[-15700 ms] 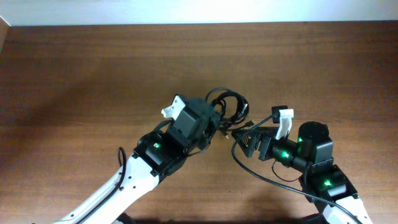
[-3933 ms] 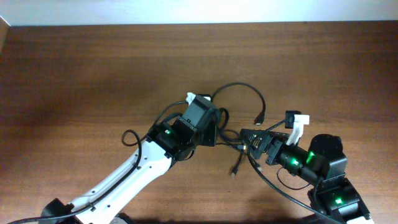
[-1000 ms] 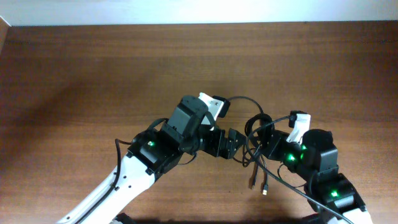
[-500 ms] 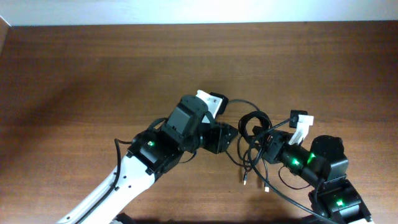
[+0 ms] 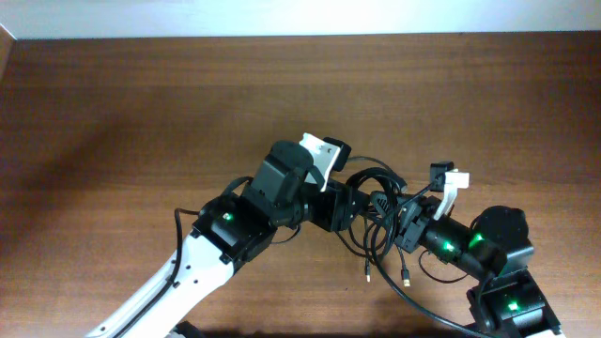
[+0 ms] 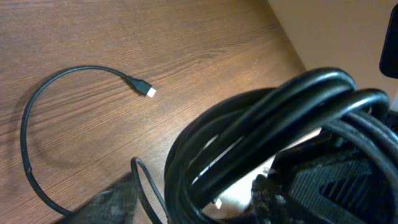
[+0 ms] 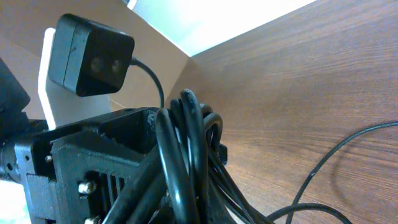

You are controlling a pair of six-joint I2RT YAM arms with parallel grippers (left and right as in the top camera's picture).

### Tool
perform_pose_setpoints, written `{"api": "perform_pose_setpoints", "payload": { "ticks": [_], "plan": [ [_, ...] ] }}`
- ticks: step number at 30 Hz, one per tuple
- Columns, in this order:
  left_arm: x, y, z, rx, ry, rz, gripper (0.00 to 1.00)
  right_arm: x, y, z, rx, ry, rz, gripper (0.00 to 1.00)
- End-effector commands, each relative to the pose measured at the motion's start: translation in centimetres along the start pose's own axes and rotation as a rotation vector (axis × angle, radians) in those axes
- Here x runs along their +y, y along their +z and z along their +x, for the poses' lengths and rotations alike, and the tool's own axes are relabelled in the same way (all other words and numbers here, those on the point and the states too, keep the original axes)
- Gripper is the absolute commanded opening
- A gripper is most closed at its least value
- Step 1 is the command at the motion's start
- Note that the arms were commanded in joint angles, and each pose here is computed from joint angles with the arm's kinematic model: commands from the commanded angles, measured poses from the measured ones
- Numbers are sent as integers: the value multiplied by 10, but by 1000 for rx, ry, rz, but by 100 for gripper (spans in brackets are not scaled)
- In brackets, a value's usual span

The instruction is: Untangle cables

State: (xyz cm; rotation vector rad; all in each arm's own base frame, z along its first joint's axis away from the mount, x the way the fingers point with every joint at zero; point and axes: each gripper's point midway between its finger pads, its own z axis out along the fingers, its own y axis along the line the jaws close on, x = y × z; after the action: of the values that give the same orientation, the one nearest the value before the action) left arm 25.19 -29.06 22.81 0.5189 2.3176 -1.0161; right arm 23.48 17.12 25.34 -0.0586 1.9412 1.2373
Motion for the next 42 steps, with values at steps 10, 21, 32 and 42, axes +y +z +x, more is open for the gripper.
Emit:
{"api": "perform_pose_setpoints", "payload": {
  "ticks": [10,21,32,42],
  "plan": [
    [-13,-8,-14,-48,33,41,30,27,-5,-6,0,-58,-109,4],
    [-12,-8,-14,-51,33,37,0,26,-5,-6,-3,-81,-107,19],
    [7,-10,-24,-96,249,-81,0,-13,-3,-2,-13,-55,81,68],
    [10,-10,-24,-79,539,-110,0,-28,-5,0,-19,-40,154,85]
  ]
}}
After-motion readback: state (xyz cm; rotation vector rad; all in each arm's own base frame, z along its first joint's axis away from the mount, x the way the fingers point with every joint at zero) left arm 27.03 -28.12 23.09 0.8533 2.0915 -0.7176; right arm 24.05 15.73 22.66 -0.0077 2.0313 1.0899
